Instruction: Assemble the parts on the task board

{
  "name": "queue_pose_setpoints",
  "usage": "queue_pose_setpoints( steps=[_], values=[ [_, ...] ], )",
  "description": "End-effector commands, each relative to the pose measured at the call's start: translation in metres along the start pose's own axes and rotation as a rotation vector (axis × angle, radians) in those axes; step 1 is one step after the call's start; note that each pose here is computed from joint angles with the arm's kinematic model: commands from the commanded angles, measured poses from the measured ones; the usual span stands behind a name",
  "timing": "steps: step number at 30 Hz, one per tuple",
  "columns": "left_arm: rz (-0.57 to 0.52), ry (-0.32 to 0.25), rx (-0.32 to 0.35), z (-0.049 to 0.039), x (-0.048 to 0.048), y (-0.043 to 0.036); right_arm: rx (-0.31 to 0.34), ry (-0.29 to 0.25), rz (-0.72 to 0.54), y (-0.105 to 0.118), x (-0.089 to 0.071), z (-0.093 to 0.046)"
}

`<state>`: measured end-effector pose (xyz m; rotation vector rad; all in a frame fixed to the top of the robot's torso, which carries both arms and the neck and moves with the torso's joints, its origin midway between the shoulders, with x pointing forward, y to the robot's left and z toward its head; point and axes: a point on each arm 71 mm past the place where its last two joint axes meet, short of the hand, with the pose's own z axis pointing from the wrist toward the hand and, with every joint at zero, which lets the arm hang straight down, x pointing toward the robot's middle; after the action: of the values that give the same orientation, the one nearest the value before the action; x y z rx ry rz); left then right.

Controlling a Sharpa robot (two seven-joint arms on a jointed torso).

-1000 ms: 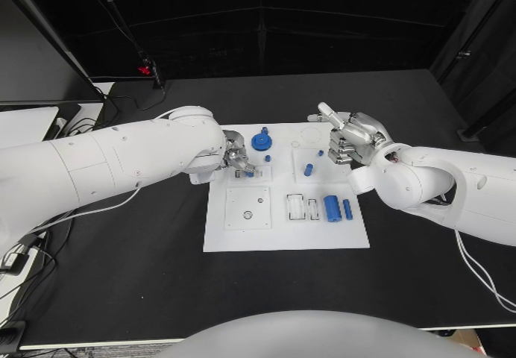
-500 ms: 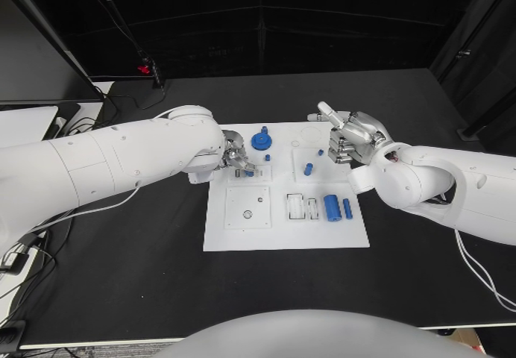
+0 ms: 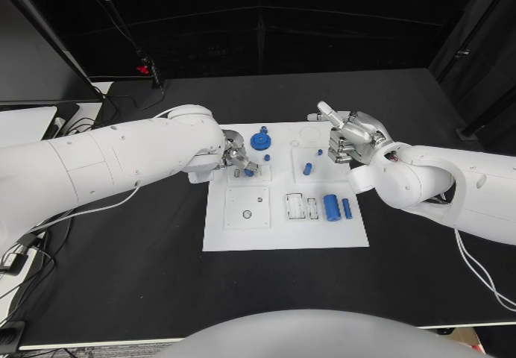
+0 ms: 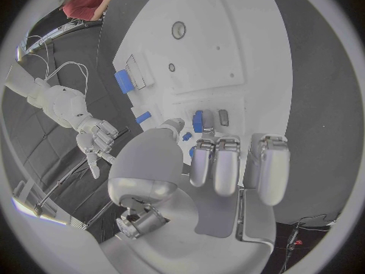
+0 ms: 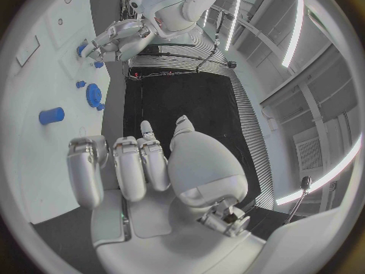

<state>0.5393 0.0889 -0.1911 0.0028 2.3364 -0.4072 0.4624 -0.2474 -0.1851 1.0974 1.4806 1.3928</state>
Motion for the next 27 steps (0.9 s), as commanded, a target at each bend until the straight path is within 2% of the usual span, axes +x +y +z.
queue_pose_setpoints(
  steps=[1, 27],
  values=[
    [0.011, 0.01, -0.008, 0.0019, 0.0044, 0.0011, -0.008, 0.006, 0.002, 0.0014, 0.0014, -0.0001],
    [0.002, -0.008, -0.003, 0.0023, 0.0037, -0.0006, -0.004, 0.005, 0.002, 0.001, 0.0012, 0.0001]
  ],
)
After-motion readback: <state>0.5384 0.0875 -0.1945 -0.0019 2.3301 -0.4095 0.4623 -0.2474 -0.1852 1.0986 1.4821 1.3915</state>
